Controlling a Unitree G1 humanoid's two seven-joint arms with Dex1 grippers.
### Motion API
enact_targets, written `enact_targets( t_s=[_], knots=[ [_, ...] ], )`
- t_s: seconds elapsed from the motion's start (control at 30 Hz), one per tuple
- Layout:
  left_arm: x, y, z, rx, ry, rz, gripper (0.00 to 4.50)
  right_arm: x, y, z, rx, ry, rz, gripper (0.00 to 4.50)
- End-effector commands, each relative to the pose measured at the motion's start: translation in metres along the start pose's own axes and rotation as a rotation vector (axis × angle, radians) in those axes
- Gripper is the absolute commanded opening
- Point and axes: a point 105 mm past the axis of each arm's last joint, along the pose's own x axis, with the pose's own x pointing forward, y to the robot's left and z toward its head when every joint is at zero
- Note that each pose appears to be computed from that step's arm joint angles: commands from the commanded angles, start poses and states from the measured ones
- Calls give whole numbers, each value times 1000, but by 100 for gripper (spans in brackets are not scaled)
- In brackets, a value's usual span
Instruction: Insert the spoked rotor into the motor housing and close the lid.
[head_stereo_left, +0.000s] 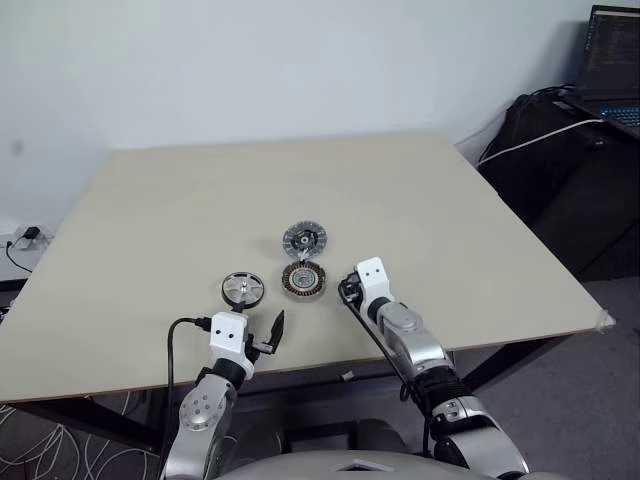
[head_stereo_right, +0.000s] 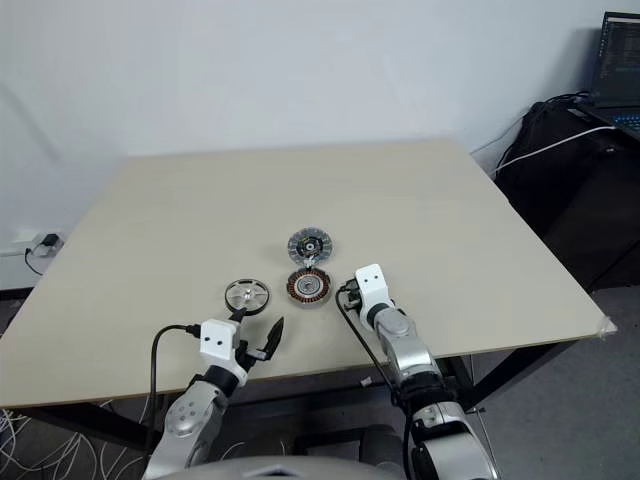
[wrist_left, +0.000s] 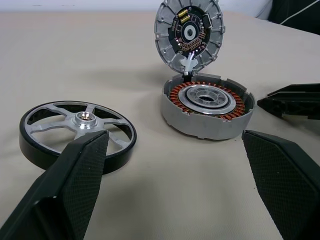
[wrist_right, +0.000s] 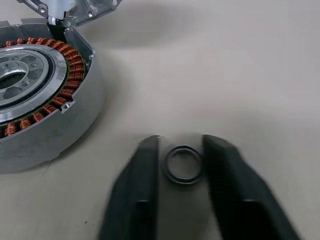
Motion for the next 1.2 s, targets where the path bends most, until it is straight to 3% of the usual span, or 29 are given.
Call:
enact_targets(
  t_s=[0.03, 0.17, 0.37, 0.67, 0.8, 0.93, 1.03, 1.2],
  knots=[
    [4, -2, 11, 17, -46, -14, 450, -2, 1, 19, -1, -61, 0, 135],
    [4, -1, 11, 12, -47, -12, 450, -6, 9, 32, -13, -113, 26, 135],
    [4, -1, 11, 7, -48, -8, 450, -21, 45, 79, -65, -263, 172, 135],
    [3, -2, 12, 0, -49, -2, 450, -14, 95, 81, -181, -217, 340, 135],
    [1, 0, 12, -2, -50, 12, 450, -9, 95, 84, -190, -222, 337, 135],
    [-2, 2, 12, -3, -51, 32, 450, -11, 72, 91, -140, -251, 284, 135],
    [-3, 3, 12, -3, -51, 35, 450, -14, 50, 89, -117, -247, 225, 191],
    [-2, 2, 13, -6, -49, 26, 450, -15, 22, 75, -124, -206, 126, 352]
  ],
)
